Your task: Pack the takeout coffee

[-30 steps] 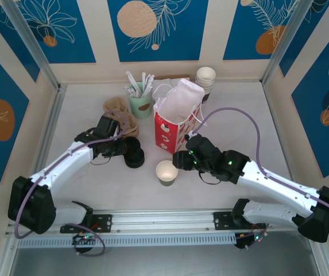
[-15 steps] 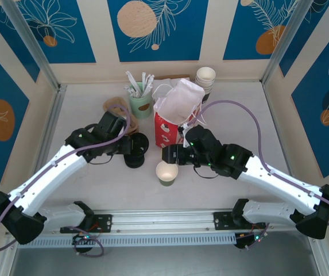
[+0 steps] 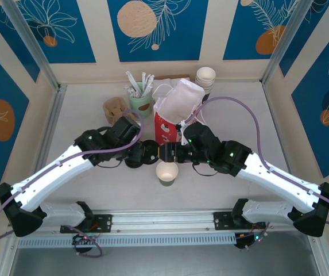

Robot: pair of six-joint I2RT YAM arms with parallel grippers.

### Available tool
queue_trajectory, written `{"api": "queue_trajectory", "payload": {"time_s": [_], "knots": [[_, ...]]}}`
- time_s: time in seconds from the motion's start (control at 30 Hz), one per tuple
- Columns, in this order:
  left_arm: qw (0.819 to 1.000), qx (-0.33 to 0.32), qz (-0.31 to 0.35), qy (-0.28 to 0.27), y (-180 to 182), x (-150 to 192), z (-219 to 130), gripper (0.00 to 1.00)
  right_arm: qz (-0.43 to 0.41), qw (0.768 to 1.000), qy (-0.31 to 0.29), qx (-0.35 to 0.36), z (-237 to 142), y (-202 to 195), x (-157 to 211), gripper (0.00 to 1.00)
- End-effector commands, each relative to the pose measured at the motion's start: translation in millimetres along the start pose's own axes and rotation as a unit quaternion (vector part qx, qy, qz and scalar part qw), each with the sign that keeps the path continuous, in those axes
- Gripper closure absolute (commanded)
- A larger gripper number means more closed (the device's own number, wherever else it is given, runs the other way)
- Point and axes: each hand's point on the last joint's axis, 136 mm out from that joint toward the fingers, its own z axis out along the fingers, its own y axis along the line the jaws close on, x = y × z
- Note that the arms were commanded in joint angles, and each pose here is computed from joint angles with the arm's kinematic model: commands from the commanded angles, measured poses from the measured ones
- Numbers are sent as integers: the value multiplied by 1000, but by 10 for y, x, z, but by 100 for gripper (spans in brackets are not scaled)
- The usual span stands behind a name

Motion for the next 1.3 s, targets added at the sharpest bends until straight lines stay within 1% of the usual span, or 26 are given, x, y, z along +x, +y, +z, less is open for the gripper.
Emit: {"api": "queue_trajectory", "payload": {"time_s": [0.0,0.2,0.27,0.43,0.53,0.63,0.7,0.73,0.77,0.83,0.9,1.0,1.07,1.2,1.27], "knots": [[1000,28,1,-13,-217,-100,-116,84,-9,1000,-5,15,-29,-40,-27,34],[999,37,18,-9,-394,-128,-93,84,-7,1000,-2,21,-26,-86,-5,36],[999,37,24,-6,-432,-126,-69,84,-3,1000,-3,27,-35,-130,4,39],[997,50,52,-14,-595,-154,-80,84,-2,1000,-7,21,-60,-193,35,57],[995,53,77,-21,-708,-167,-117,84,-1,1000,-10,27,-116,-266,48,70],[995,57,85,-20,-766,-170,-116,84,4,999,-17,33,-200,-346,50,79],[994,65,89,-21,-815,-173,-114,83,6,999,-22,38,-269,-408,34,88],[993,71,91,-22,-841,-176,-114,82,10,999,-25,44,-313,-454,28,92],[992,77,93,-25,-867,-184,-126,79,14,998,-27,47,-350,-482,18,94],[989,99,101,-35,-938,-206,-174,66,24,998,-22,45,-410,-540,28,95],[985,121,112,-57,-996,-255,-259,58,40,998,-5,47,-457,-605,71,98],[973,147,141,-110,-1042,-368,-440,50,74,996,20,54,-511,-716,140,98],[960,165,174,-147,-1089,-427,-555,48,100,993,44,43,-541,-731,197,98],[917,200,265,-219,-1204,-456,-714,45,139,986,91,26,-609,-725,322,100],[898,182,305,-259,-1189,-473,-706,45,155,982,106,23,-651,-718,362,100]]}}
